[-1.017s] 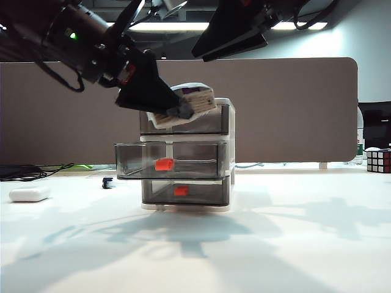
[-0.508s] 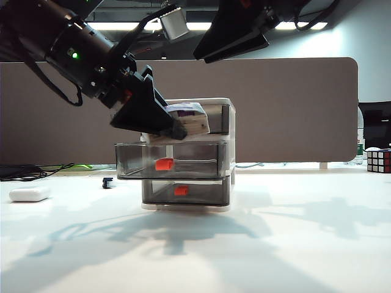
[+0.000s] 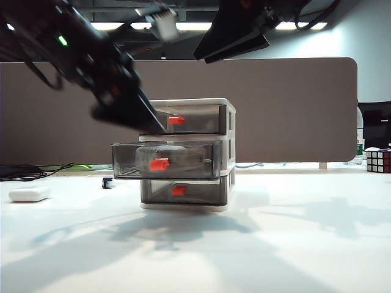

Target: Open the second layer of the drawer on the table, pick up a pack of napkins on the table and put it in, and finally close the drawer.

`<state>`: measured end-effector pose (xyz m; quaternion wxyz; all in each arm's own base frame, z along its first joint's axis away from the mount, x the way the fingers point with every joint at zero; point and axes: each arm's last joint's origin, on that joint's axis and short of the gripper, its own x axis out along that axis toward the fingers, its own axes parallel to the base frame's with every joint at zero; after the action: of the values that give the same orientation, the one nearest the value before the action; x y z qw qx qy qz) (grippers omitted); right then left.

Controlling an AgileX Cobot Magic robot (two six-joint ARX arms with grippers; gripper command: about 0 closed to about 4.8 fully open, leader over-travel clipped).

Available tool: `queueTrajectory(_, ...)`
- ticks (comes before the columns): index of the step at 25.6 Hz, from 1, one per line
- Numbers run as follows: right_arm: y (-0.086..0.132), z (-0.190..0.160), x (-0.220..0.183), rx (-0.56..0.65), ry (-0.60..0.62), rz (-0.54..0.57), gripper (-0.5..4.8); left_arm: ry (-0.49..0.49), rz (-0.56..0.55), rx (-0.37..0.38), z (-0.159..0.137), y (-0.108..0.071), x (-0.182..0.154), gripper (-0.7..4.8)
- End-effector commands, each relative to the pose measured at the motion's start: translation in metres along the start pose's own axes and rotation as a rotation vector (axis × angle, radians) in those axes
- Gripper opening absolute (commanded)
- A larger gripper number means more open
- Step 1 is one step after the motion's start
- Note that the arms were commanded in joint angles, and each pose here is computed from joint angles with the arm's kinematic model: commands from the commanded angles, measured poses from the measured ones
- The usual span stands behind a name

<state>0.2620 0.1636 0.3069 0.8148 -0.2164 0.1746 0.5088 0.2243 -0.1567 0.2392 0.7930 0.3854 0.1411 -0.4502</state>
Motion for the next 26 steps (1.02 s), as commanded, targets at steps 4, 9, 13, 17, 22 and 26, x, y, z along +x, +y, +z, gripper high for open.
queueTrajectory(4,-0.009,0.018,0.0,-0.036,-0.159,-0.086,0.11,-0.099,-0.184,-0.294,0.017,-0.01,-0.071,0.79)
queueTrajectory(9,-0.026,0.008,0.034,0.055,-0.194,-0.161,-0.01,-0.004,-0.335,-0.357,0.001,-0.022,-0.052,-0.06)
queueTrajectory(13,-0.032,-0.01,0.063,0.104,-0.15,-0.141,-0.01,0.055,-0.354,-0.384,-0.011,-0.018,-0.014,-0.06)
queueTrajectory(17,-0.033,-0.025,0.08,0.131,-0.097,-0.118,-0.01,0.103,-0.306,-0.374,-0.02,-0.017,0.014,-0.06)
queueTrajectory(22,-0.032,-0.035,0.088,0.157,-0.042,-0.095,-0.01,0.11,-0.222,-0.357,-0.022,-0.012,0.026,-0.06)
queueTrajectory(26,-0.032,-0.037,0.088,0.161,-0.025,-0.089,-0.01,0.062,-0.13,-0.329,-0.016,-0.004,0.028,-0.06)
